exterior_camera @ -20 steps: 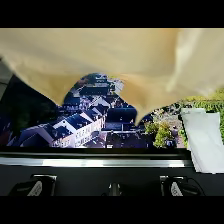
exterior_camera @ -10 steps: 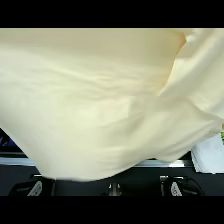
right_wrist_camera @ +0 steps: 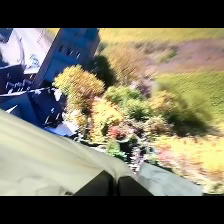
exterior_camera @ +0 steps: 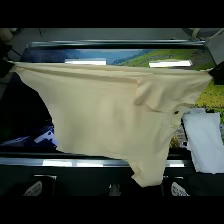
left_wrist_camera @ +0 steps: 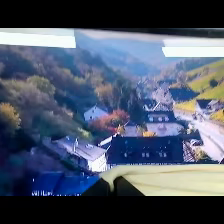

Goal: Fold the shirts.

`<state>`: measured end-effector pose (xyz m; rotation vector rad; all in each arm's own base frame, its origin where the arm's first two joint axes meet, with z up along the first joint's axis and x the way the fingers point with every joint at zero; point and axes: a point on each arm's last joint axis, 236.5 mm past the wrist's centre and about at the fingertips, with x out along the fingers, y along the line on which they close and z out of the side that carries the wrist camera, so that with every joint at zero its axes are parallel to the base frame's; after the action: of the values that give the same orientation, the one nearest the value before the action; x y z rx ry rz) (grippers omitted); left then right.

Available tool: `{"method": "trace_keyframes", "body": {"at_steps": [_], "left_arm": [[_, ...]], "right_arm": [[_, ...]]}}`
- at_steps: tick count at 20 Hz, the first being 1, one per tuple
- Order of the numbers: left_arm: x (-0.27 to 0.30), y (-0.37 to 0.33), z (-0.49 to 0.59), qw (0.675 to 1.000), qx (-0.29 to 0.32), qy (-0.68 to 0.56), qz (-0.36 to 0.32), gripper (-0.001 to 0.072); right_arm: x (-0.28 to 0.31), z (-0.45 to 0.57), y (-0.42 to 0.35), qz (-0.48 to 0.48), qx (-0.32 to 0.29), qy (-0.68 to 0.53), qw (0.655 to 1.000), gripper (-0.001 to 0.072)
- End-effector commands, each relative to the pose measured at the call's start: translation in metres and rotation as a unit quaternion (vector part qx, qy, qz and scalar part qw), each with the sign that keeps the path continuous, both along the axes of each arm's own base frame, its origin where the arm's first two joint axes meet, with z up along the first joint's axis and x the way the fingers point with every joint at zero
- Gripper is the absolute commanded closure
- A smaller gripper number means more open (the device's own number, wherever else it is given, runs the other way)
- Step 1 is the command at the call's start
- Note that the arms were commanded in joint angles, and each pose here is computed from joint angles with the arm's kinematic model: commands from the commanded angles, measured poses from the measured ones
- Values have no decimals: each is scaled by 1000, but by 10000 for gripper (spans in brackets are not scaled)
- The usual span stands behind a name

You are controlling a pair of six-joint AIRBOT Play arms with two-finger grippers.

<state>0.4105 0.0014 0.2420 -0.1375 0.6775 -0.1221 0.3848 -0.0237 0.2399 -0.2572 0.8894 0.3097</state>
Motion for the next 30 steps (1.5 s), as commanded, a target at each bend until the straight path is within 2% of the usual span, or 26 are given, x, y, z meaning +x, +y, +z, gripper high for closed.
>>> {"method": "trace_keyframes", "body": {"at_steps": [1, 6, 9, 11, 15, 17, 19, 23, 30], "left_arm": [[59, 14, -109, 996, -10, 88, 9, 681], [106, 21, -223, 983, -38, 176, 22, 681], [128, 23, -244, 982, -44, 182, 23, 682], [136, 23, -249, 982, -47, 183, 22, 681], [114, 18, -241, 977, -33, 212, -16, 681], [75, 3, -253, 955, -42, 291, -48, 681], [50, -1, -273, 937, -30, 342, -60, 681], [27, -6, -307, 919, -39, 388, -62, 682], [23, -6, -326, 911, -43, 407, -62, 682]], "right_arm": [[68, -124, 13, 4, 89, 103, 991, 698], [157, -236, 45, -5, 96, 90, 991, 697], [189, -241, 37, -33, 97, 35, 994, 697], [190, -236, 36, -32, 95, 29, 995, 697], [131, -221, 42, 20, 67, 117, 991, 696], [80, -230, 35, 37, 37, 215, 975, 695], [49, -250, 36, 43, 37, 277, 959, 696], [30, -297, 58, 11, 99, 309, 946, 697], [4, -320, 58, -8, 102, 355, 929, 697]]}}
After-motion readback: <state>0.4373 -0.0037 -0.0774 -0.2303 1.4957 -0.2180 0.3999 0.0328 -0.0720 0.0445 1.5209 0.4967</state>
